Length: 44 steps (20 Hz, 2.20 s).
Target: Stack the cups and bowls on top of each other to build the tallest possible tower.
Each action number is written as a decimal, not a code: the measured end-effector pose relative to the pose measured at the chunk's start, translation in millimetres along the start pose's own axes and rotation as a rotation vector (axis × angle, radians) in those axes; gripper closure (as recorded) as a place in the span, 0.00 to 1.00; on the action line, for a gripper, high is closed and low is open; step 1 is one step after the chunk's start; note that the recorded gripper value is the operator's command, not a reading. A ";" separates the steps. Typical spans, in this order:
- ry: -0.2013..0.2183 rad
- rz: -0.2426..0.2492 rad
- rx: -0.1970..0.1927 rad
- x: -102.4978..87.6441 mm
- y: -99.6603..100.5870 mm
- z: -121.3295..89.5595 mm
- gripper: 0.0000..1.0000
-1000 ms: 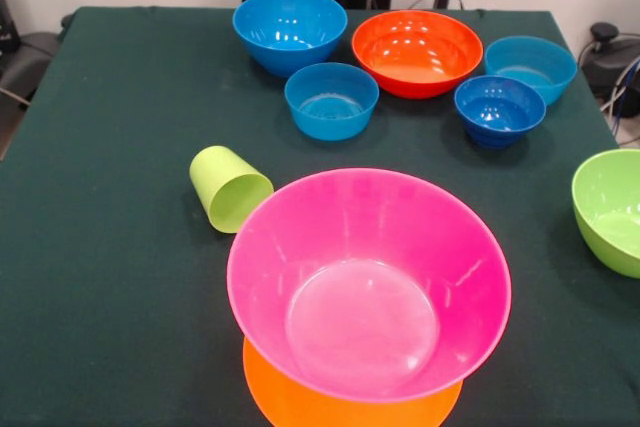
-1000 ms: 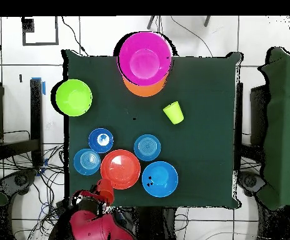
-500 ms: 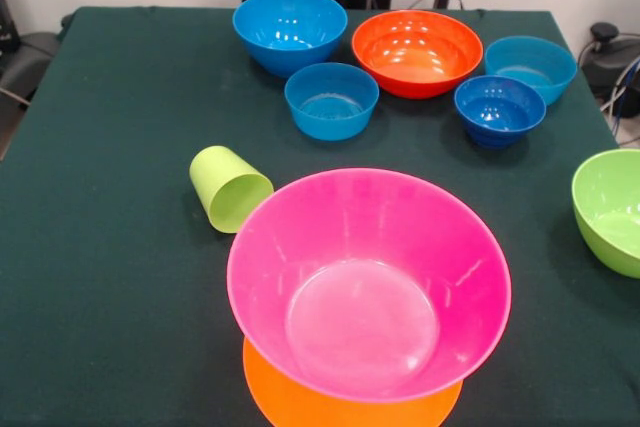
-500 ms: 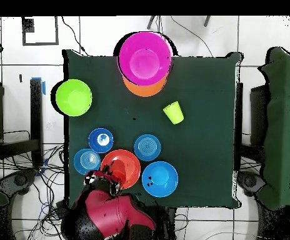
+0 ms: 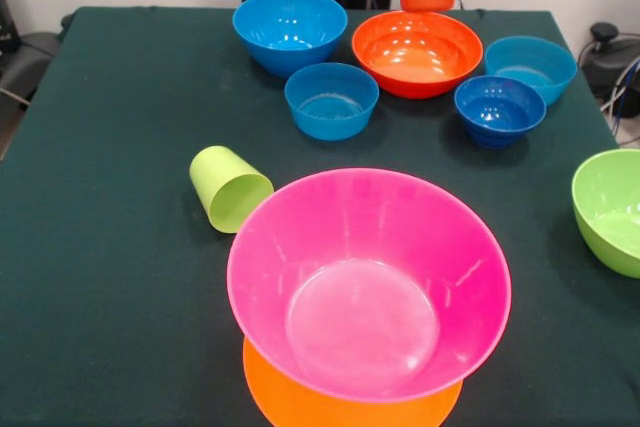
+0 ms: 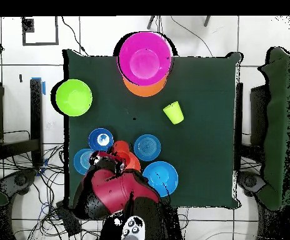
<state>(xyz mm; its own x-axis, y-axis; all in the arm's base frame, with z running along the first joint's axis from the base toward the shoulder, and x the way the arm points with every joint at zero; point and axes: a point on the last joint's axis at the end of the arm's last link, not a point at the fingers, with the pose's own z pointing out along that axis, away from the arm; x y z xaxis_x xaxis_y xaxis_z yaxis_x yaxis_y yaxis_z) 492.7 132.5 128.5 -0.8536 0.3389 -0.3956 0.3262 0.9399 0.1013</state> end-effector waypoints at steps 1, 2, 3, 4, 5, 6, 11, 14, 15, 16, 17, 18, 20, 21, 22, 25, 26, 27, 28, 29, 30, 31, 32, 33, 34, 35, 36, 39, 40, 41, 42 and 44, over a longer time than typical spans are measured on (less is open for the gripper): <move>-0.006 0.000 -0.002 -6.4 -0.2 4.9 1.00; -0.011 0.002 -0.004 -13.1 -0.5 10.2 1.00; -0.013 0.003 -0.005 -16.4 -0.9 13.0 1.00; -0.015 0.007 -0.006 -22.1 -1.9 17.6 1.00; -0.016 0.014 -0.006 -29.8 -3.4 23.7 1.00; -0.016 0.020 -0.005 -37.6 -5.5 29.7 1.00; -0.017 0.029 0.000 -59.1 -12.8 46.5 1.00; -0.012 0.047 0.001 -75.4 -19.9 55.5 1.00; -0.010 0.055 0.000 -80.2 -22.4 57.5 1.00; -0.008 0.061 -0.001 -83.5 -24.6 58.6 1.00; -0.006 0.067 -0.002 -86.7 -26.8 59.7 1.00; -0.002 0.076 -0.003 -90.8 -30.4 61.2 1.00; 0.005 0.091 -0.006 -97.0 -36.4 63.6 1.00; 0.011 0.109 -0.011 -104.1 -44.7 66.3 1.00; 0.013 0.114 -0.014 -106.2 -46.7 66.9 1.00; 0.027 0.141 -0.027 -118.4 -57.3 69.7 1.00; 0.030 0.146 -0.028 -120.6 -59.3 70.0 1.00; 0.034 0.149 -0.029 -122.7 -61.3 70.1 1.00; 0.042 0.153 -0.028 -127.6 -66.6 69.8 1.00; 0.048 0.154 -0.026 -132.1 -71.0 68.6 1.00; 0.050 0.154 -0.025 -135.3 -73.3 67.3 1.00; 0.052 0.153 -0.024 -138.4 -75.7 66.0 1.00; 0.053 0.154 -0.023 -141.5 -77.8 64.5 1.00; 0.055 0.153 -0.019 -148.1 -82.5 60.5 1.00; 0.055 0.148 -0.012 -154.5 -85.7 55.6 1.00; 0.054 0.145 -0.010 -157.0 -86.6 53.5 1.00; 0.052 0.140 -0.005 -161.0 -87.2 49.8 1.00; 0.035 0.127 -0.005 -171.6 -81.4 41.3 1.00; 0.023 0.120 -0.015 -179.1 -73.9 38.9 1.00; 0.019 0.116 -0.023 -184.2 -67.7 38.9 1.00; 0.019 0.112 -0.027 -188.4 -61.8 40.0 1.00; 0.018 0.106 -0.036 -196.2 -50.9 42.7 1.00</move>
<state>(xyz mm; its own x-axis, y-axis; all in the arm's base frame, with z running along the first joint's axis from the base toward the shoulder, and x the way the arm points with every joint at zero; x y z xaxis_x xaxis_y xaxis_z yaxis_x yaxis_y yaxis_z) 661.0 16.4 162.0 -0.8226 0.4366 -0.3642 0.4003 0.8996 0.1743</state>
